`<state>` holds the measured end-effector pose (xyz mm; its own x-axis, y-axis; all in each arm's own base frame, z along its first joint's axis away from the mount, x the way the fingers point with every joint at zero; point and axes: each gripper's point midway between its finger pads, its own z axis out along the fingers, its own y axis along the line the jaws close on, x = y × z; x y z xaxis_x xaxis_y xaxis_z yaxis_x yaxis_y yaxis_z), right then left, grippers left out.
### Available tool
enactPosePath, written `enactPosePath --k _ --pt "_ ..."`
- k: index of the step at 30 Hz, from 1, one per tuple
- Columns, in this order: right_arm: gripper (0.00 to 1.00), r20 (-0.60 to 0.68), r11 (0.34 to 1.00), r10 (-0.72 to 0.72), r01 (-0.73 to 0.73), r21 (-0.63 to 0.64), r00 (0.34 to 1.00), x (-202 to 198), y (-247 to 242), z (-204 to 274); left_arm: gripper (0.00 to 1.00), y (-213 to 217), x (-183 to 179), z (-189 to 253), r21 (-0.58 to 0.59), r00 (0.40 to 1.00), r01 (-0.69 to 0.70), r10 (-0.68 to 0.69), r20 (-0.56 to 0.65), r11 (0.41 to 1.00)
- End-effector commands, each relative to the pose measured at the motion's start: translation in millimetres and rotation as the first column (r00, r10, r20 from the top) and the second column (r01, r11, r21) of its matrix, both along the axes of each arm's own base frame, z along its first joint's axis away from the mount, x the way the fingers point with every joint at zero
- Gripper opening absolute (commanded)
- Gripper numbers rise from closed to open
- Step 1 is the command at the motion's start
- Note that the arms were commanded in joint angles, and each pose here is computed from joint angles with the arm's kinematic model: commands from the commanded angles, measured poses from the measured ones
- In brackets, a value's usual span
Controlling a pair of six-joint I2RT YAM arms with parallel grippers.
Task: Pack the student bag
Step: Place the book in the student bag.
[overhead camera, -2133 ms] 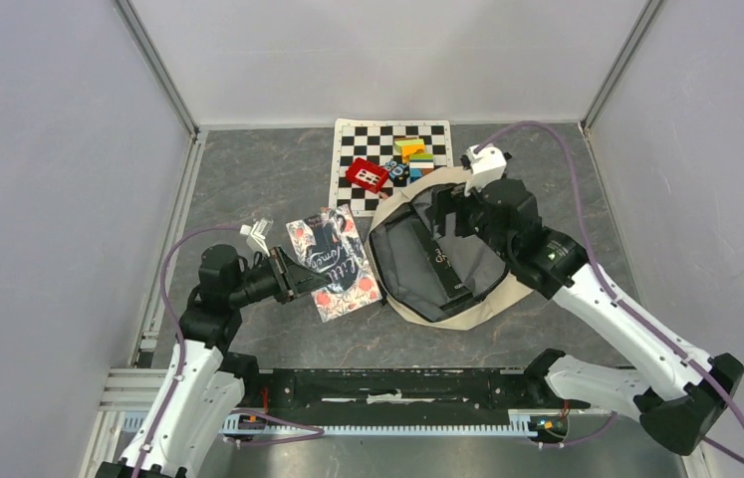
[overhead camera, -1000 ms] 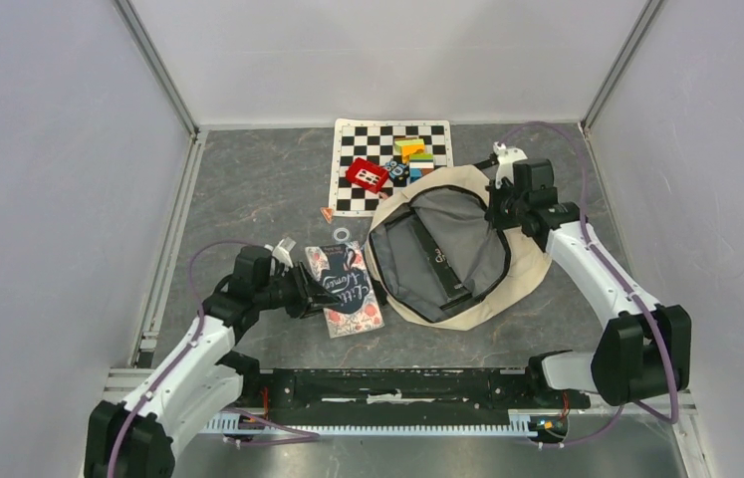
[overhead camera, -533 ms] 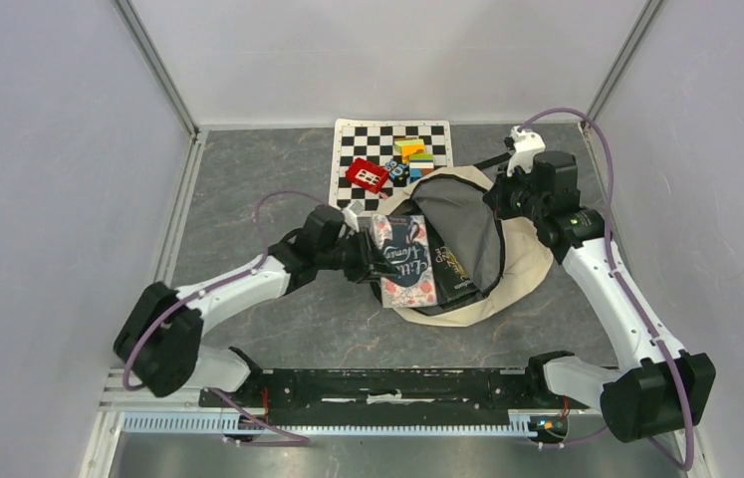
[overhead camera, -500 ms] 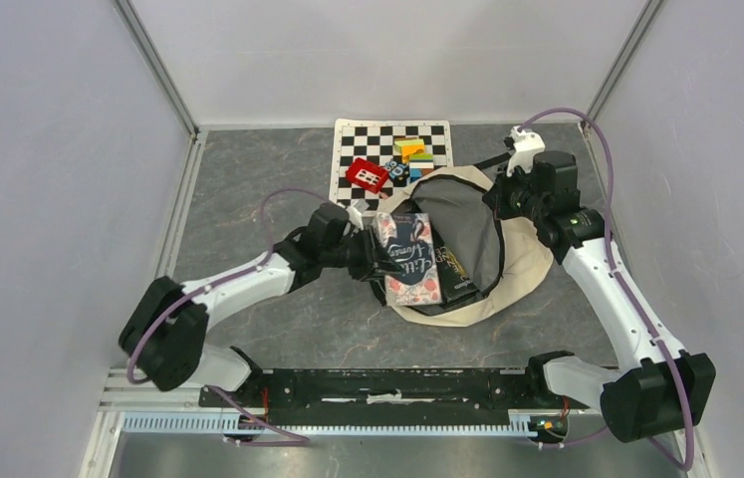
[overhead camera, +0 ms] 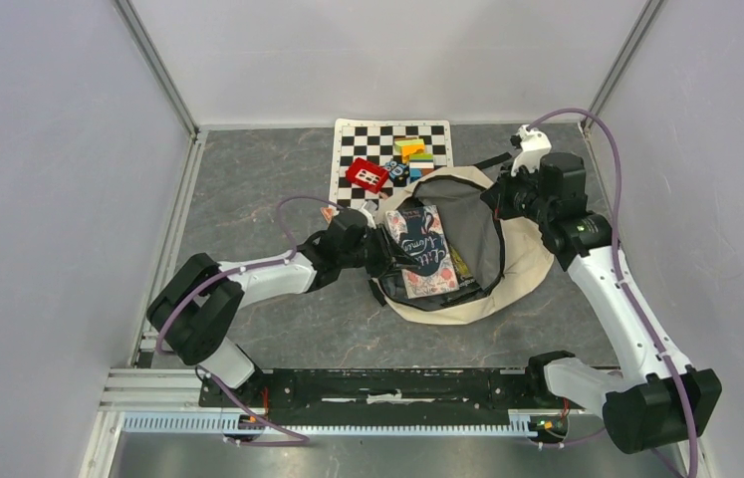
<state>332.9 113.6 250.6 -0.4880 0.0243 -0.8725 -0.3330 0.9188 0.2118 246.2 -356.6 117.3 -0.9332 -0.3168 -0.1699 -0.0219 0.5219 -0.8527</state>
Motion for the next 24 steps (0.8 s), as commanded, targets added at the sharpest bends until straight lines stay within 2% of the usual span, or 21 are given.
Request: enactPosePath --k 1,10,16,19,24 --pt "0.00 0.203 0.997 -0.002 -0.013 0.074 0.979 6.1 4.6 65.3 0.02 -15.9 11.2 27.5 -0.114 0.998 -0.047 0.053 0.045 0.992" --pt "0.00 0.228 0.996 0.001 -0.022 0.089 0.974 0.1 5.5 73.8 0.02 -34.5 9.3 21.2 -0.129 0.998 -0.058 0.060 0.014 0.990" --pt "0.00 0.232 0.996 -0.014 -0.007 0.090 0.973 -2.8 2.6 76.0 0.02 -27.9 2.4 9.1 -0.134 0.990 -0.142 0.140 -0.026 0.981" --pt "0.00 0.231 0.995 -0.002 -0.021 0.101 0.973 -3.1 5.6 74.9 0.02 -27.5 5.7 6.9 -0.152 0.985 -0.174 0.171 -0.037 0.973" --pt "0.00 0.215 0.993 0.012 -0.037 0.113 0.977 -7.0 9.7 65.0 0.02 -51.9 22.3 18.3 -0.209 0.987 -0.159 0.161 -0.006 0.965"
